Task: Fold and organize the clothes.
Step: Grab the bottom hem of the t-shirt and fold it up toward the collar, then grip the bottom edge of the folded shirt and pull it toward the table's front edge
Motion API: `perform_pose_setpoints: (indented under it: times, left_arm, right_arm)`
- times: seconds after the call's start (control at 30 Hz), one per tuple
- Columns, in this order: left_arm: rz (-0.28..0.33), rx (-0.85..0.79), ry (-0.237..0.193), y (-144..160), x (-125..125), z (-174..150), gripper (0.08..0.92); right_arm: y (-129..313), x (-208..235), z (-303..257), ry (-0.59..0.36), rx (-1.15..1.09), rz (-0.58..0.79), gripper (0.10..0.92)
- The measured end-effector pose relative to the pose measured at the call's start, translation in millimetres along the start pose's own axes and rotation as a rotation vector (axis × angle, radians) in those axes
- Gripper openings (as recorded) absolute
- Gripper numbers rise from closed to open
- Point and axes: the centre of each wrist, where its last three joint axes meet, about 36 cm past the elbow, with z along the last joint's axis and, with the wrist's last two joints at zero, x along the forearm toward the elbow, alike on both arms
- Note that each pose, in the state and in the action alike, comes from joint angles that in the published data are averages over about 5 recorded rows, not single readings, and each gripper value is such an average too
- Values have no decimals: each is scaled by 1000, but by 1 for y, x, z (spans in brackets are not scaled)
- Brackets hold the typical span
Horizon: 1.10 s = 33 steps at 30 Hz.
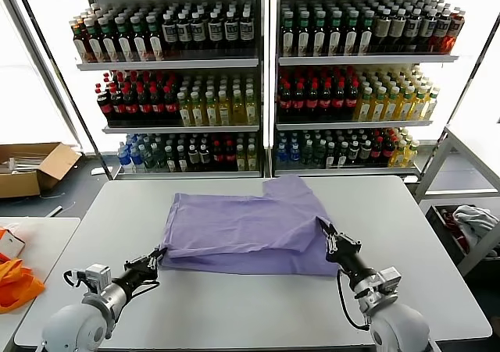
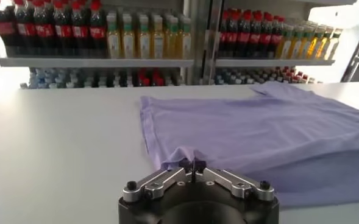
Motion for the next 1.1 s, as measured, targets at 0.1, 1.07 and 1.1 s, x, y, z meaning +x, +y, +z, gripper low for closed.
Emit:
perform_pose_setpoints:
  times: [0.1,1.07,1.1]
  left_arm:
    - [-6,7,0,6,-10,-4,235]
    - [-39,-5,50,-8,6,24,823]
    - [-39,-4,52,-8,5,24,823]
  right_arm:
    - [-4,-10,2,22,13,5,285]
    - [33,71,9,232,29,204,823]
    - [35,72,11,243,24,209,815]
